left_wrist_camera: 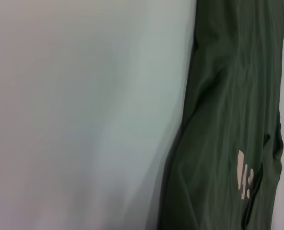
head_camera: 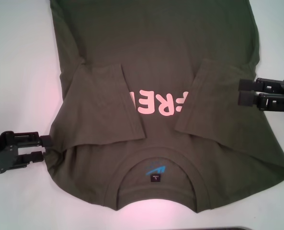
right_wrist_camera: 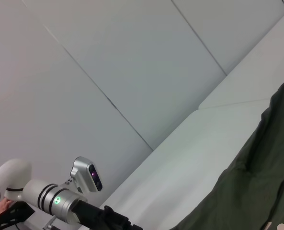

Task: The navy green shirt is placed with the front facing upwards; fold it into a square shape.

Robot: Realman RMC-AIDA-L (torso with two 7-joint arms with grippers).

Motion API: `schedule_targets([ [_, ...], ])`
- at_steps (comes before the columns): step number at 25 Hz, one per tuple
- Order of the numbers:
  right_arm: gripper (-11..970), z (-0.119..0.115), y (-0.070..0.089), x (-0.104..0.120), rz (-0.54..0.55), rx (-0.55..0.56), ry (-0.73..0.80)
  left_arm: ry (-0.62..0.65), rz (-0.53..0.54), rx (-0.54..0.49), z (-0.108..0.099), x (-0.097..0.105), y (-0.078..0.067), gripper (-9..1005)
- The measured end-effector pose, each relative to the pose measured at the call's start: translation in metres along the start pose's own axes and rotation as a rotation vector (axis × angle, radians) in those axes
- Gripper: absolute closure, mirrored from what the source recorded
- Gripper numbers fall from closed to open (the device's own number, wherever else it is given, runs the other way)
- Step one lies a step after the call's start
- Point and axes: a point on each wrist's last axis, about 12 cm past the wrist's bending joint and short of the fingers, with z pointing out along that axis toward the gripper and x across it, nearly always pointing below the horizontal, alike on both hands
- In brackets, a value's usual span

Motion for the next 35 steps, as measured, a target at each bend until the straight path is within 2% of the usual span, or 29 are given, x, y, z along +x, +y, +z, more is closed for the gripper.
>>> schedule_targets([
  [9,48,0.000,0.000,0.000,0.002,0.000,-0.004,-0.038,-0.015,-0.044,-0.007,-0.004,0.007,386],
  [19,48,-0.001,-0.001,0.000,0.007,0.003,-0.007,-0.061,-0.008,-0.082,-0.015,-0.008,0.007,386],
  [35,48,-0.003,-0.001,0.002,0.011,0.010,-0.011,-0.038,-0.008,-0.103,-0.007,-0.006,0.008,387],
])
